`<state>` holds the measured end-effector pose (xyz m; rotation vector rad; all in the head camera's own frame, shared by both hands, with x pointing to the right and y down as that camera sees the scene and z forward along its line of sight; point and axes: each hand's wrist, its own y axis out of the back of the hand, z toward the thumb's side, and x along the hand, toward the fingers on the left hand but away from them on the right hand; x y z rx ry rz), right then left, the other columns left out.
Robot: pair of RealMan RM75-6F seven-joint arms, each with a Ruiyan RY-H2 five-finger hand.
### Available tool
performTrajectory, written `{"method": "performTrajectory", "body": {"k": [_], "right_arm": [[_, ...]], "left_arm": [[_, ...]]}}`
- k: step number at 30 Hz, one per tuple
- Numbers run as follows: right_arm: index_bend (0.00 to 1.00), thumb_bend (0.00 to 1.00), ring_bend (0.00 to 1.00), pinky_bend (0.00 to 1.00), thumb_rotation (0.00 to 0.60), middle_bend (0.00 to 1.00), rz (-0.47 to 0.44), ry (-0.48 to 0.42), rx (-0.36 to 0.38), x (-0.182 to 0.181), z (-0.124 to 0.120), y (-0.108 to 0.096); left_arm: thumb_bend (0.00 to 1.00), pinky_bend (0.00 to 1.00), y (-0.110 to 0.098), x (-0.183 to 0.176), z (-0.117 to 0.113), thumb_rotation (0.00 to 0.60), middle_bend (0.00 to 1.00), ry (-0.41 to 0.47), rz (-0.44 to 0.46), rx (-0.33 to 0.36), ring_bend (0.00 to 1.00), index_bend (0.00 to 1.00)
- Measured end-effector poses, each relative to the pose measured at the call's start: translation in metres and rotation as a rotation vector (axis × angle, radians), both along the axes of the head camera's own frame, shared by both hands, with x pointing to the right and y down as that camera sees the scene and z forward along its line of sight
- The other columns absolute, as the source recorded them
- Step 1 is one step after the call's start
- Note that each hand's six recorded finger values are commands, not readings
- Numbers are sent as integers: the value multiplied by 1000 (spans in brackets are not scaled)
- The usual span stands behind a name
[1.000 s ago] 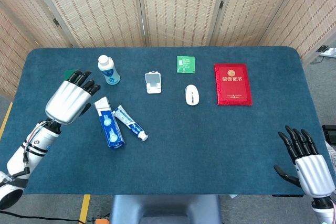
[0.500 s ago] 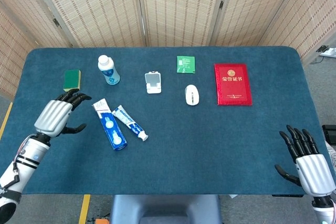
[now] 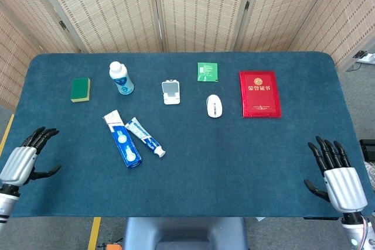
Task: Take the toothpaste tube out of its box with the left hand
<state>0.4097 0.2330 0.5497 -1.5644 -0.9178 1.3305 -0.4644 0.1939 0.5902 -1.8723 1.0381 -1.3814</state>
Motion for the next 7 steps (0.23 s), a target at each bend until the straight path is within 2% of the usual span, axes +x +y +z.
{"method": "performTrajectory", "body": {"k": [3,7], "right_arm": [[0,247,0,0,600,0,2,3,1,0,0,0],[0,247,0,0,600,0,4,-2,2,2,-2,1]], "left_arm": [[269,141,14,-2,0,600,137,-79,17,-7,17,134],[269,136,24,0,0,600,137,-108,16,-14,13,132]]}}
